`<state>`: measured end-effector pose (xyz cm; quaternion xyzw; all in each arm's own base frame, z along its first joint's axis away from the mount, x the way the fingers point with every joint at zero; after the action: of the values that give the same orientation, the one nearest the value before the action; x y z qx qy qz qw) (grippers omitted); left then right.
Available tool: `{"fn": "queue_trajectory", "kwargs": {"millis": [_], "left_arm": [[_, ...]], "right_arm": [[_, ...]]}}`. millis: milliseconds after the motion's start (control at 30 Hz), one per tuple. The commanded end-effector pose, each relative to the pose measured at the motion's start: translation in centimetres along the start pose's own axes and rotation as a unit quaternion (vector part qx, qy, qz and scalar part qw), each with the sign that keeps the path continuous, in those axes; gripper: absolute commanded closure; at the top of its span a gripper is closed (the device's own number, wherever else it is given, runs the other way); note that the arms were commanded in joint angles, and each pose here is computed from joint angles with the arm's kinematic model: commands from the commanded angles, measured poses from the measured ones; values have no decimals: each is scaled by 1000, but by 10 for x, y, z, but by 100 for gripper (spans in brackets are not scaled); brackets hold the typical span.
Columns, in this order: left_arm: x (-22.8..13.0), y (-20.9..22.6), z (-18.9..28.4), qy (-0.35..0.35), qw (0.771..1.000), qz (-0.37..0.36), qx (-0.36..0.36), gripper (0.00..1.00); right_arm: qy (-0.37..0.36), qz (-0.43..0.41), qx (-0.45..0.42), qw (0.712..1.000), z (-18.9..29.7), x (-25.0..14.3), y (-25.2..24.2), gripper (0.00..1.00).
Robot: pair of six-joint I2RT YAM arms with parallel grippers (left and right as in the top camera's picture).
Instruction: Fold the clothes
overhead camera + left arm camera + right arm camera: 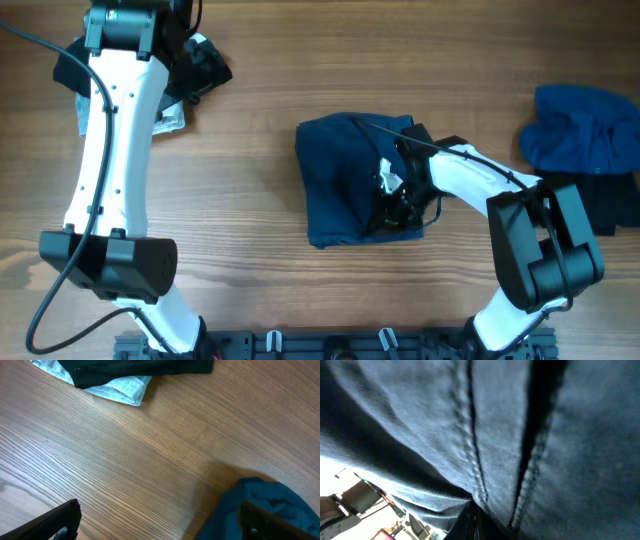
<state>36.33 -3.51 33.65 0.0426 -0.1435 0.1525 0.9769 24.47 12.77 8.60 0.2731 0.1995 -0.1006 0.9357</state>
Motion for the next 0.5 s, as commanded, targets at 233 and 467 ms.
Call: {"fn": "queue_trajectory", "kwargs": {"millis": [233,467], "left_arm": [[1,1,-2,-1,1000,-1,9,0],[4,1,-2,-11,1000,2,9,0]], "right_arm": [[-125,87,113,982,97,-16,63,96],[-150,133,237,951,113,9,106,96]]}}
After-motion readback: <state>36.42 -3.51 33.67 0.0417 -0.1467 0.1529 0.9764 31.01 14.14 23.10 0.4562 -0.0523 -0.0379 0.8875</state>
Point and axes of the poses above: each gripper's point midway between its finger pads, its own z axis back along the fingers, its own y axis along the line the jaws close on, x = y × z, the point moved 10 cm from there along z, back along the fingers, and after that the axes turned 15 degrees about -z, right-handed, at the moved point
